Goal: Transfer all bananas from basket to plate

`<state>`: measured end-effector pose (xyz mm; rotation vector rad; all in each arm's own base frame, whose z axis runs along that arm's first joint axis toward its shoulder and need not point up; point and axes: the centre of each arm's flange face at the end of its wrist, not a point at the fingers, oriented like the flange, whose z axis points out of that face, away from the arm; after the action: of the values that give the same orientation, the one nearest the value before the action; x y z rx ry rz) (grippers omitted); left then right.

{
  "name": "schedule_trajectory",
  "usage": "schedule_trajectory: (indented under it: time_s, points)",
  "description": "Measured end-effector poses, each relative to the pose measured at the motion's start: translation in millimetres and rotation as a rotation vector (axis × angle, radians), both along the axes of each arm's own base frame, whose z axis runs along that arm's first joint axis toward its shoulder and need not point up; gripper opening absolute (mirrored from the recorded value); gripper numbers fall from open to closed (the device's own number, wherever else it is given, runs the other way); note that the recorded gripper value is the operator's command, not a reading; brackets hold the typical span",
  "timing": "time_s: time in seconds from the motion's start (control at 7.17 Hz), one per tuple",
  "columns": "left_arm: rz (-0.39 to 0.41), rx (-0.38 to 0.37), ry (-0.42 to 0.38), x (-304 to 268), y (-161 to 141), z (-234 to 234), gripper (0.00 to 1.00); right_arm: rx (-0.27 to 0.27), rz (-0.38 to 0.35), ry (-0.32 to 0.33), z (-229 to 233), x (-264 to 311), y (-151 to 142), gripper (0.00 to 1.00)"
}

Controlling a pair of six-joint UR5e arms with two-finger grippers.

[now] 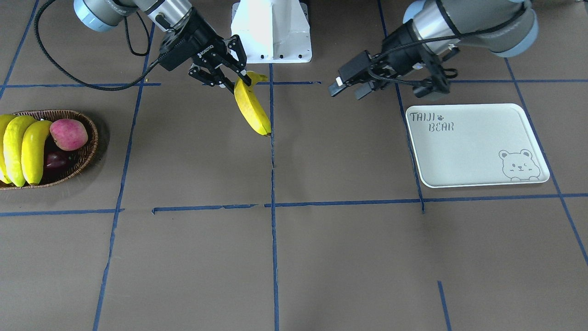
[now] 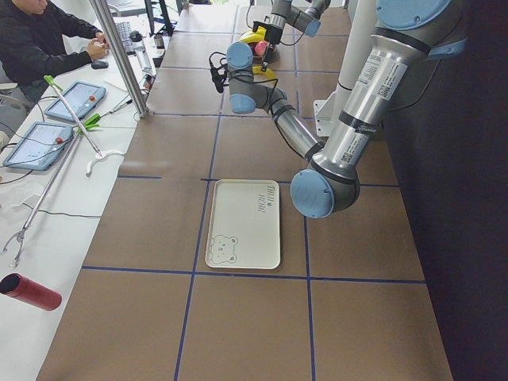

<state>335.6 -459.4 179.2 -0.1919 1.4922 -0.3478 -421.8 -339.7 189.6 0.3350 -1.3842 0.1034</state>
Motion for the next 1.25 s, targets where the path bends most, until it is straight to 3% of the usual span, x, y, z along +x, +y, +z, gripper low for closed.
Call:
schedule_trajectory:
  time_s: [1.12, 1.25]
  points:
    - [-0.030, -0.064, 0.018, 116, 21, -45, 0.95, 0.022, 0.006, -0.033, -20, -15, 19, 0.02]
    - [-0.028, -0.063, 0.019, 122, 26, -46, 0.85, 0.024, 0.006, -0.036, -21, -14, 19, 0.02]
